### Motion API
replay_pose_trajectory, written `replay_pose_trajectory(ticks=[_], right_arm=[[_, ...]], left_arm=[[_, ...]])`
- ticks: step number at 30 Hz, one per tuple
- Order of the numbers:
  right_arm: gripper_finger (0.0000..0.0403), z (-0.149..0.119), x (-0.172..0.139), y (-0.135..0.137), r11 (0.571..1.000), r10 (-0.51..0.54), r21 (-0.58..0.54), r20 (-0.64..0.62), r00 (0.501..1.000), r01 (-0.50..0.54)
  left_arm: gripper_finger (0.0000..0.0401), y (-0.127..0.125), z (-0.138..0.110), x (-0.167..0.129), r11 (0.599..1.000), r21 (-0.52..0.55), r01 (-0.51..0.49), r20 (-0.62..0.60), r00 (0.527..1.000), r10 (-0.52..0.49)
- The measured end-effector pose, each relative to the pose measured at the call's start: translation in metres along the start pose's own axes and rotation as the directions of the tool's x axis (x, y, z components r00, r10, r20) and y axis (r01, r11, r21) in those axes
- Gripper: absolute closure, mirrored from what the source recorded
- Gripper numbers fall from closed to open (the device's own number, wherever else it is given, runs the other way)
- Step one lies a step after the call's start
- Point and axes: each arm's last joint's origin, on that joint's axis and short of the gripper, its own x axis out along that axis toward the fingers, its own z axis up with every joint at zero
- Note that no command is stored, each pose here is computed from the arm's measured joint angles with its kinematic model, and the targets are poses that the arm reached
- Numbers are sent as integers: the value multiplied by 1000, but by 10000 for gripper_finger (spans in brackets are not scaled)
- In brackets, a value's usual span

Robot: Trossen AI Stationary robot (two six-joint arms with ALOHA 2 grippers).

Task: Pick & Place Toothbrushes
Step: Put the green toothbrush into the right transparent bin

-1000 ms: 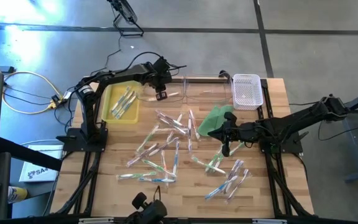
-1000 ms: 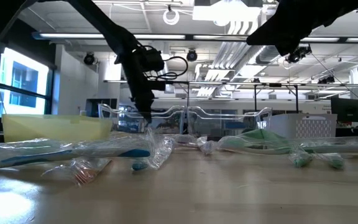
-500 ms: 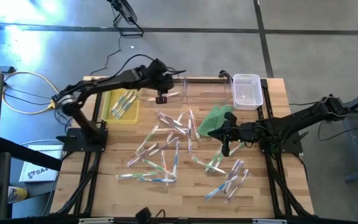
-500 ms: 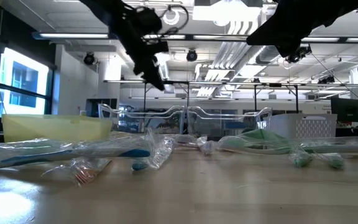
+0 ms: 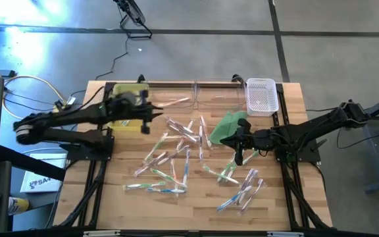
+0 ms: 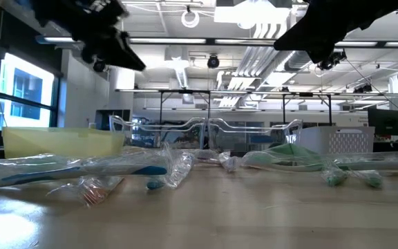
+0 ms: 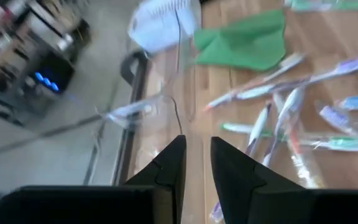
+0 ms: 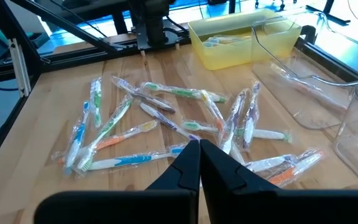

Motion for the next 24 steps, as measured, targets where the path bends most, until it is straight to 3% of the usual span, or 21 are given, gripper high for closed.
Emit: replay_pose_trajectory(ticks=[8,15,24], right_arm=[[400,1,0,-1,999,-52,3,22,998,52],[400,1,0,-2,998,-59,6,28,998,59],[400,4,0,-1,998,-57,18,50,997,56]], left_arm=[[331,-18,-9,-60,997,42,-58,221,974,48],[331,-28,-21,-88,996,32,-81,359,931,64],[331,-34,-28,-95,997,42,-58,364,931,39]])
